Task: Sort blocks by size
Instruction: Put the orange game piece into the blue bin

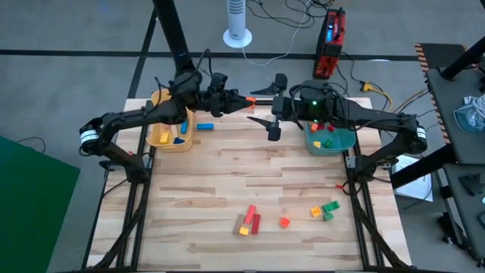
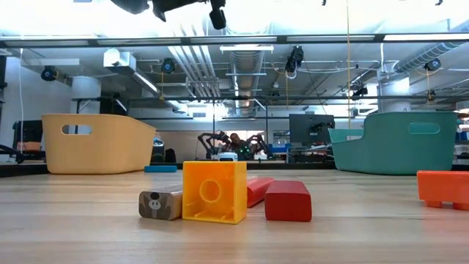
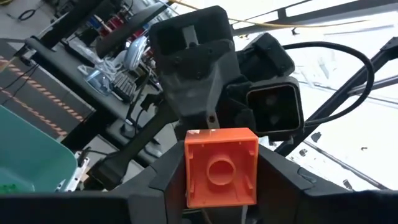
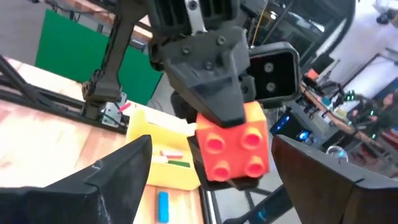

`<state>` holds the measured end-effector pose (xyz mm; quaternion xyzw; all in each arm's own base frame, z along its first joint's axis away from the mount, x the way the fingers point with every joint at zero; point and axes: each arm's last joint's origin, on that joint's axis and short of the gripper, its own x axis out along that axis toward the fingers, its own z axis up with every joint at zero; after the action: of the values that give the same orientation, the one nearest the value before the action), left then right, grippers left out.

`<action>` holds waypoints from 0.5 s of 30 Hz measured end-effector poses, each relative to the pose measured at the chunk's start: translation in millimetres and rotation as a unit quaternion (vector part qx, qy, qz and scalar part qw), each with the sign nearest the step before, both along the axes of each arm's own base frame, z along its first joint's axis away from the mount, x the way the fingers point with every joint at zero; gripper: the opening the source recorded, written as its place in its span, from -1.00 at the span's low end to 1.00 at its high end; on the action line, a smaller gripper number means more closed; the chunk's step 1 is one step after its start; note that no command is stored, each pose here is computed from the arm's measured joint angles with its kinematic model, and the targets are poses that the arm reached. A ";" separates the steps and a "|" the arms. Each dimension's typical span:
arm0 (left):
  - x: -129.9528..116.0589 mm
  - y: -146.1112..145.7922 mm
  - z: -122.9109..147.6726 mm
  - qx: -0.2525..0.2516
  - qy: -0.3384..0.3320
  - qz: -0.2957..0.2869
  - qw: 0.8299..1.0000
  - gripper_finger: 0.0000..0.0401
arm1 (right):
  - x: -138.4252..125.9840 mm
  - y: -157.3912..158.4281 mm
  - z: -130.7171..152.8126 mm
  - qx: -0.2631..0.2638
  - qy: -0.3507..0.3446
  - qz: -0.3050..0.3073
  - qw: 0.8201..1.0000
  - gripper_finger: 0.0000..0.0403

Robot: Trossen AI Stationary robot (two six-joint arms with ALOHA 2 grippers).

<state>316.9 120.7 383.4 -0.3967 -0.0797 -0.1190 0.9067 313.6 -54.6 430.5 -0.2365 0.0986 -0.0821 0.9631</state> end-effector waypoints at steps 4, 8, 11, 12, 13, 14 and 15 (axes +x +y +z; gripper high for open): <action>-0.3 0.0 5.7 0.013 -0.007 0.001 1.000 -0.32 | 0.5 2.4 0.6 -0.021 0.001 0.008 1.000 0.53; -0.2 -0.1 5.5 0.016 -0.006 -0.002 1.000 -0.32 | 0.5 2.4 1.6 -0.032 -0.001 0.010 0.999 0.40; 0.1 -0.3 3.8 0.013 0.001 -0.004 1.000 -0.31 | 0.5 2.4 1.6 -0.046 0.002 0.012 0.999 0.31; 0.4 -0.4 2.9 0.011 0.004 -0.004 1.000 -0.30 | 0.5 2.4 1.7 -0.048 0.002 0.012 0.999 0.27; 0.5 -0.5 2.4 0.010 0.006 -0.005 1.000 -0.30 | 0.9 2.4 1.4 -0.050 0.002 0.013 0.999 0.24; 0.6 -0.4 2.0 0.010 0.007 -0.005 1.000 -0.30 | 1.4 2.3 0.9 -0.052 0.003 0.013 0.999 0.21; 0.6 -0.4 1.9 0.011 0.007 -0.005 1.000 -0.30 | 1.7 2.2 0.6 -0.055 0.004 0.013 0.998 0.18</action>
<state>317.5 120.3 385.3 -0.3881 -0.0699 -0.1209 0.9110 315.3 -52.3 431.2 -0.2908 0.0951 -0.0736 0.9492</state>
